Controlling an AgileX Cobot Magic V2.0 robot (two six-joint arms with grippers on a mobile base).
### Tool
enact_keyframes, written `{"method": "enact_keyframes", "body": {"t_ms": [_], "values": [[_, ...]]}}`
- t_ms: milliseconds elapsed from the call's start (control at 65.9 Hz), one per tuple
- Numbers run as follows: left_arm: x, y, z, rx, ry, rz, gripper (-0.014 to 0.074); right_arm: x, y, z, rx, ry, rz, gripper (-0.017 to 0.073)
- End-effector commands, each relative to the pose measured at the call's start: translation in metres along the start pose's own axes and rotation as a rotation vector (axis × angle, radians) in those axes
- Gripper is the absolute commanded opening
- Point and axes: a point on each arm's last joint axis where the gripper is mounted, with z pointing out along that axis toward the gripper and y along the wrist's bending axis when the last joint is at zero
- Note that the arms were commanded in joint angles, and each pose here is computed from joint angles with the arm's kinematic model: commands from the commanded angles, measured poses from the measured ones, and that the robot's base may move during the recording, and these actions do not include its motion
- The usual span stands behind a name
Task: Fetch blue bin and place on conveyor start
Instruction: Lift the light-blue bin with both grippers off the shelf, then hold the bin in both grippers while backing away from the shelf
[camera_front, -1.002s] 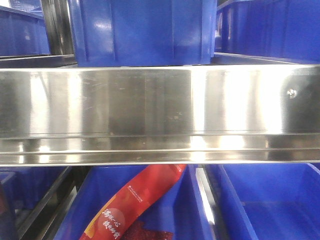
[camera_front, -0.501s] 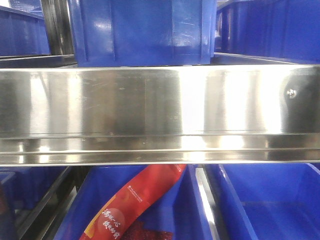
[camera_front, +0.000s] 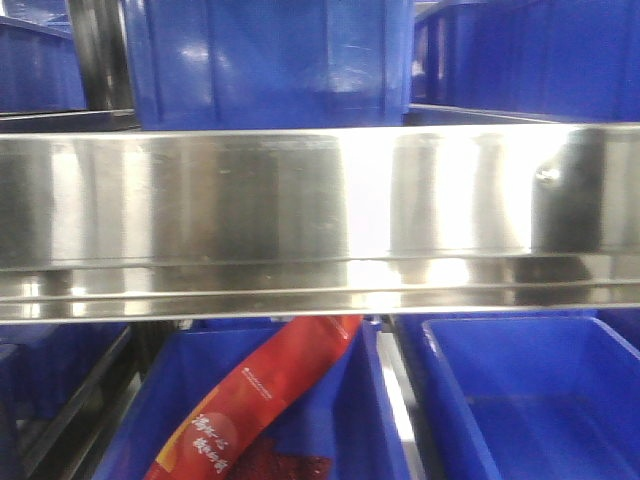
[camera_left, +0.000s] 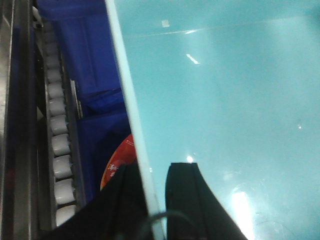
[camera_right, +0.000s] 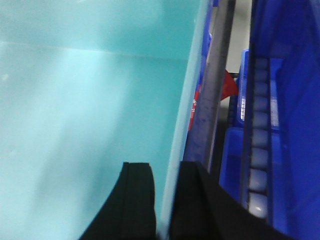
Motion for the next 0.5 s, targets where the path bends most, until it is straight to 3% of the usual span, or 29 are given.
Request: {"method": "enact_keyframes", "body": {"t_ms": [0,486], "values": [[-0.0038,0.0008,-0.0087,-0.014,-0.048,0.031,-0.0111,-0.0064,-0.0028,-0.0097,0.026,-0.063,-0.043,-0.0151],[-0.0039,0.0008,-0.0088,-0.014,-0.050,0.031,-0.0111,-0.0064,-0.0028,-0.0097,0.026,-0.063,-0.043,-0.0151]]}}
